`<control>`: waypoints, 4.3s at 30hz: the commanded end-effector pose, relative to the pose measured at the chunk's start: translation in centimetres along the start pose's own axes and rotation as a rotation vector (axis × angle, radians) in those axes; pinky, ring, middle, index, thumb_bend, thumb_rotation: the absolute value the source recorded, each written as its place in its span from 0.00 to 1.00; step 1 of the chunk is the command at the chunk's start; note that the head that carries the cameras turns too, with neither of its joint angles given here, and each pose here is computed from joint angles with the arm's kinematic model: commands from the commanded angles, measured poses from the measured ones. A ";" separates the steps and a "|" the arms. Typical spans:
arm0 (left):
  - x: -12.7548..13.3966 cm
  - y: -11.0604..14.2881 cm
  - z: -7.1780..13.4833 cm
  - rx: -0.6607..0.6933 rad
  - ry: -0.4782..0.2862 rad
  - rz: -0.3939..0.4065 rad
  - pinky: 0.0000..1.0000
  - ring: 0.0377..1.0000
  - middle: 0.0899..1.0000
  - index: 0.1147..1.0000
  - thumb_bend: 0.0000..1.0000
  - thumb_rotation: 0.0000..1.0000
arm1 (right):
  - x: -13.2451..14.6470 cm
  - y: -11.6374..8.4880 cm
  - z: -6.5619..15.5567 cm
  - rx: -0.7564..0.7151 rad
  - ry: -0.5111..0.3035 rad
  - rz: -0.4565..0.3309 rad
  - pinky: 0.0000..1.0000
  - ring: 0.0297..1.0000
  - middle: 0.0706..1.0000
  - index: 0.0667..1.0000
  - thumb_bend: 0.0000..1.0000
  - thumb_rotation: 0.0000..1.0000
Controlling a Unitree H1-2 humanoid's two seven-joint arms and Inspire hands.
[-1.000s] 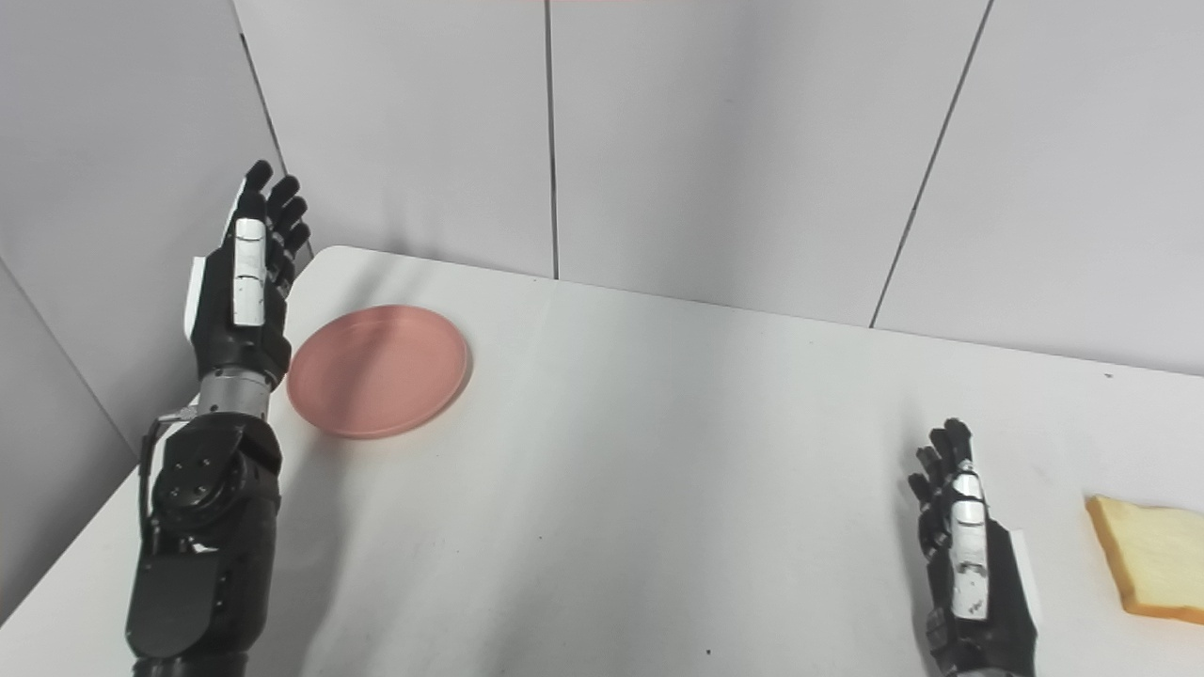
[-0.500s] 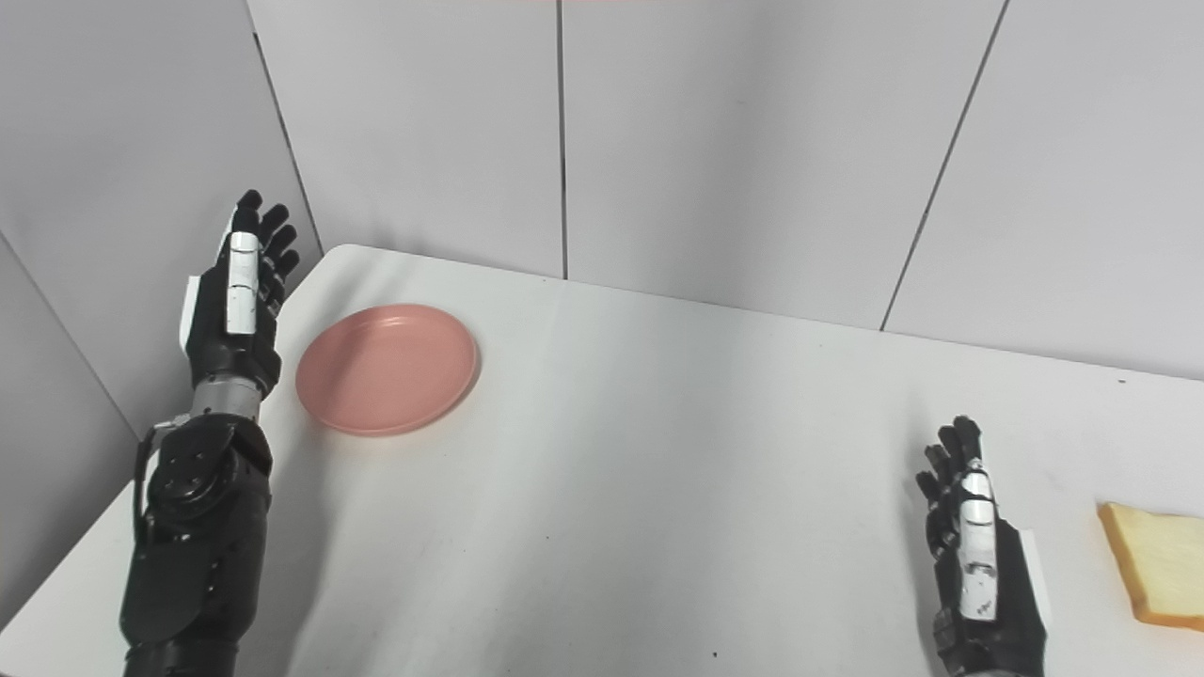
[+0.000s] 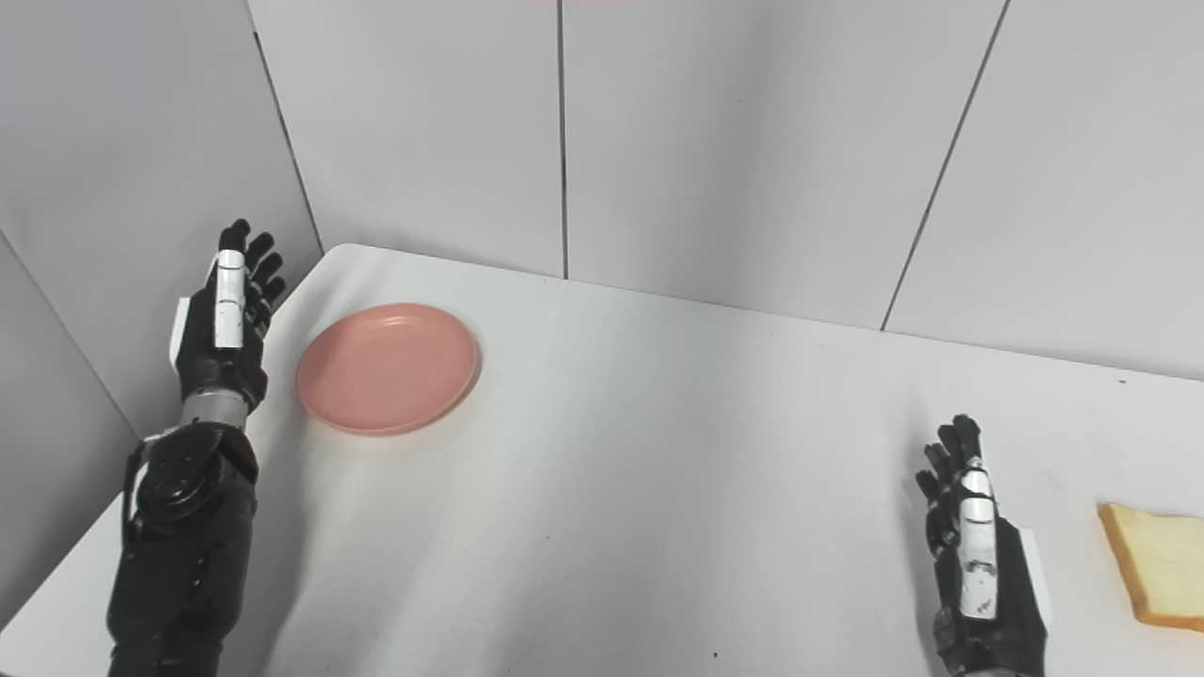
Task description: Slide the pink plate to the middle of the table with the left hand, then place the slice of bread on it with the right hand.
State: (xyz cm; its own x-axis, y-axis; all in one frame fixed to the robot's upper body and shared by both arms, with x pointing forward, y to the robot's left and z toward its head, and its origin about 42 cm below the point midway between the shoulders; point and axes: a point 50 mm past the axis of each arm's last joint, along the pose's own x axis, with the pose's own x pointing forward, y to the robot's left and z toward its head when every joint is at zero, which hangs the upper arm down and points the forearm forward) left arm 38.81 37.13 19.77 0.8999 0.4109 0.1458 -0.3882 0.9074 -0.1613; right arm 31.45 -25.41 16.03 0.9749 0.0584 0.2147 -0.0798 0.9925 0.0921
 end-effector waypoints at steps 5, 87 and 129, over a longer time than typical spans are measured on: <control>2.0 0.1 2.2 -0.019 -0.091 -0.019 0.97 0.95 0.94 0.95 0.84 0.87 | 0.7 0.2 1.5 0.005 -0.057 0.024 1.00 1.00 1.00 1.00 0.43 1.00; -4.0 -14.0 -8.4 -0.098 0.327 -0.541 0.98 0.96 0.95 0.95 0.83 0.87 | 0.8 2.5 0.4 -0.021 -0.056 -0.034 1.00 1.00 1.00 1.00 0.54 1.00; -10.8 -19.0 -8.3 -0.181 0.321 -0.754 0.99 0.98 0.96 0.97 0.78 0.90 | 1.8 3.9 2.8 -0.010 -0.097 -0.038 1.00 1.00 1.00 1.00 0.56 1.00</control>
State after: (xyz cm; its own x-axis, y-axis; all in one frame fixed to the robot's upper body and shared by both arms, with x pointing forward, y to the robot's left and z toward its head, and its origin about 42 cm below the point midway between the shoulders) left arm 38.41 14.53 13.38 0.9287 -0.3709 0.0029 0.3547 0.8858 -0.2993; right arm 31.48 -21.68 16.73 0.9775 -0.0056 0.2107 -0.0175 0.9940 0.1076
